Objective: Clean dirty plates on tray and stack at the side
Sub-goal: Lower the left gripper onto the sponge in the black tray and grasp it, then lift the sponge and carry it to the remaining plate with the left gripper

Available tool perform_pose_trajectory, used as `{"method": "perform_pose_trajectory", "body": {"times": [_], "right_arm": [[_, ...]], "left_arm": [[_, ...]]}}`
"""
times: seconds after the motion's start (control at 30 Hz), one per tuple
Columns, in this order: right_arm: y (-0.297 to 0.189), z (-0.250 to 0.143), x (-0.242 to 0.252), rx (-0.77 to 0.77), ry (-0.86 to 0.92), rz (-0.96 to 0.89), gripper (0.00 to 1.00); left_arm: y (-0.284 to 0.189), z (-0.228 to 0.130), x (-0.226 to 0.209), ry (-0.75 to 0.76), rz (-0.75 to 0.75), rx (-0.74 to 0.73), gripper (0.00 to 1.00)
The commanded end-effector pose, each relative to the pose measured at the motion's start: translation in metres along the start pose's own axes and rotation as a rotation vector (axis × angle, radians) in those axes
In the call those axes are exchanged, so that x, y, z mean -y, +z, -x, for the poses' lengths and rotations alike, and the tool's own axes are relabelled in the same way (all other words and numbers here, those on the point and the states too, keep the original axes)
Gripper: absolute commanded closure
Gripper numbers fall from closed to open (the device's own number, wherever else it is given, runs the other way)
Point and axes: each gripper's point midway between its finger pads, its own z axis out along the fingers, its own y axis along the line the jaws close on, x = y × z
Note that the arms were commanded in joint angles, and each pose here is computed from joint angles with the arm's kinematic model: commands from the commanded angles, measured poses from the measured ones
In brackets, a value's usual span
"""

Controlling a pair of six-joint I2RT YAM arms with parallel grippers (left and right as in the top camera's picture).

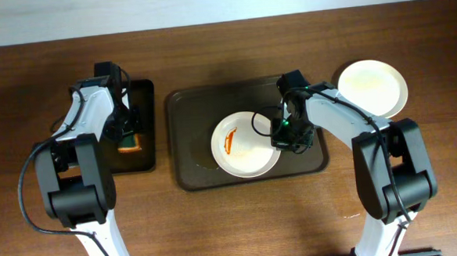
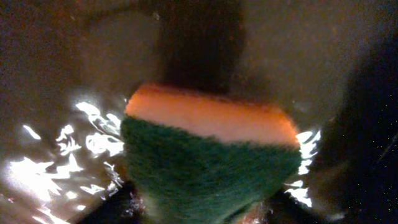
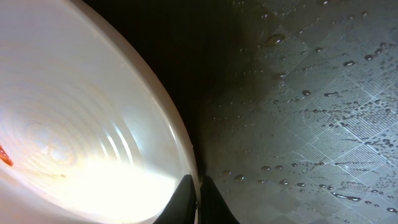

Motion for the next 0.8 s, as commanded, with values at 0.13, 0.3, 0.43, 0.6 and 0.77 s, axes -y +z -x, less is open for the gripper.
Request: {"method": "perform_pose_trajectory", "body": {"times": [0.13, 0.3, 0.43, 0.6, 0.77], "right_arm": [[0.012, -0.010, 0.011, -0.040, -0.005, -0.056, 0.95], [0.012, -0.010, 0.011, -0.040, -0.005, -0.056, 0.95], [0.012, -0.011, 0.012, -0.044, -0.004, -0.057, 0.95], [0.012, -0.011, 0.011, -0.043, -0.004, -0.057, 0.95], [0.012, -0.009, 0.011, -0.035, -0.006, -0.054, 0.95]], "left_arm": [[0.007, -0.007, -0.005, 0.008, 0.029, -0.034, 1.00], [-0.037, 0.019, -0.002, 0.006, 0.020, 0.021, 1.00], [-0.106, 0.050, 0.002, 0.002, 0.002, 0.126, 1.00], [-0.191, 0.073, 0.004, -0.005, -0.026, 0.292, 1.00], [-0.184, 0.077, 0.004, -0.005, -0.021, 0.283, 1.00]]}}
